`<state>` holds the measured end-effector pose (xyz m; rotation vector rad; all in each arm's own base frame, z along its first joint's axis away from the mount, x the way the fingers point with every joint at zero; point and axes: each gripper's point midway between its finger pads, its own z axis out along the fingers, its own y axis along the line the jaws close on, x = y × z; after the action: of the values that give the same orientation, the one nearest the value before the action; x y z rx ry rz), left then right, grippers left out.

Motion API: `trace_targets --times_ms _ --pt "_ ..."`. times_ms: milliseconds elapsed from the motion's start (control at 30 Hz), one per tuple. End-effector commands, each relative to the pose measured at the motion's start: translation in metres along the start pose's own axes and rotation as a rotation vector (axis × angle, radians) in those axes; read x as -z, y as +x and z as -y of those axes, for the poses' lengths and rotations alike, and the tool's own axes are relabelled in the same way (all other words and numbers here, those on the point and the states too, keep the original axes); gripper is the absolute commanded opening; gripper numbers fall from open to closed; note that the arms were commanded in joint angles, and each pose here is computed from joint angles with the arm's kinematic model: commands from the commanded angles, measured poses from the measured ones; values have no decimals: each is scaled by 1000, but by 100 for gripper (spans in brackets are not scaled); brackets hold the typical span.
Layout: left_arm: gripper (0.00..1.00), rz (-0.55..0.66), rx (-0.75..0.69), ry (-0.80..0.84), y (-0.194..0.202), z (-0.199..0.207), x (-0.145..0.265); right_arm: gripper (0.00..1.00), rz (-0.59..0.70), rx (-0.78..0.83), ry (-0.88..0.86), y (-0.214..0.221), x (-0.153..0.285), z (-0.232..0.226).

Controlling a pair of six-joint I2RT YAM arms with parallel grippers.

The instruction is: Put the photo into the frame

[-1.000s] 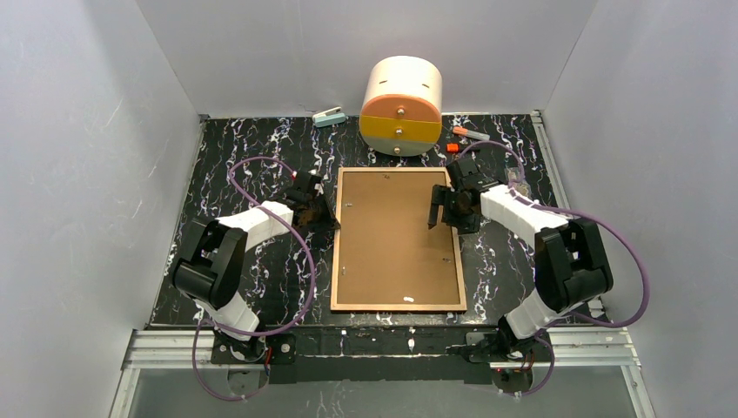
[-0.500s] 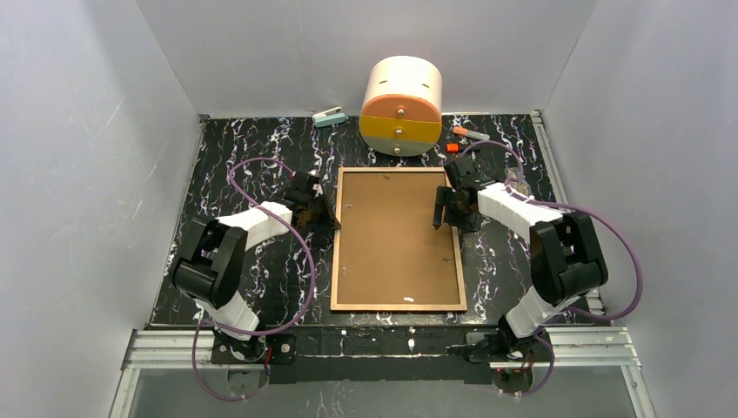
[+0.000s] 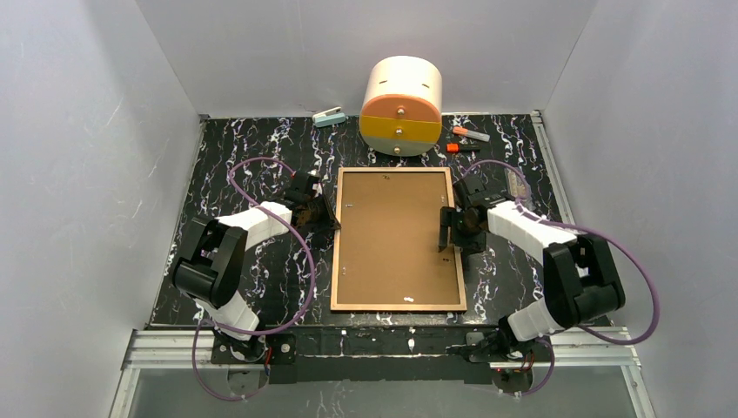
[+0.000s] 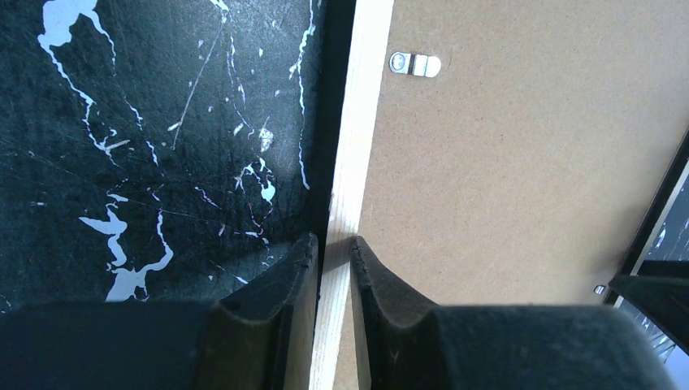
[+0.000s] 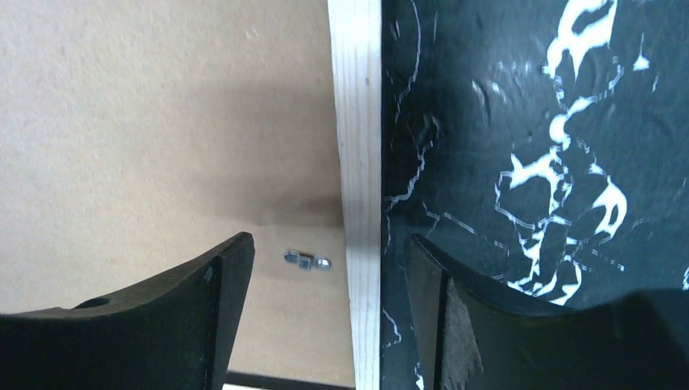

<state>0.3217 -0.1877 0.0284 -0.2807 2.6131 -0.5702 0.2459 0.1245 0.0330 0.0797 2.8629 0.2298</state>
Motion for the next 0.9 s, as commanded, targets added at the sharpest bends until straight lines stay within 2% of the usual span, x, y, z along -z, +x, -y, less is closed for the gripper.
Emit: trace_targets --times_ms 0,100,333,633,867 --pt "16 -105 -12 -185 35 -53 -3 72 3 9 -21 13 14 3" --pt "16 -98 -17 -202 33 -55 -2 69 -6 10 -18 16 15 5" --pt "14 -99 -20 -209 32 -56 -3 70 -60 44 -50 28 12 2" --pt "12 -102 -18 -213 33 -57 -4 61 -91 51 -31 34 4 4" --pt "12 -100 -16 -215 33 -57 -3 60 -85 55 -17 32 0 4"
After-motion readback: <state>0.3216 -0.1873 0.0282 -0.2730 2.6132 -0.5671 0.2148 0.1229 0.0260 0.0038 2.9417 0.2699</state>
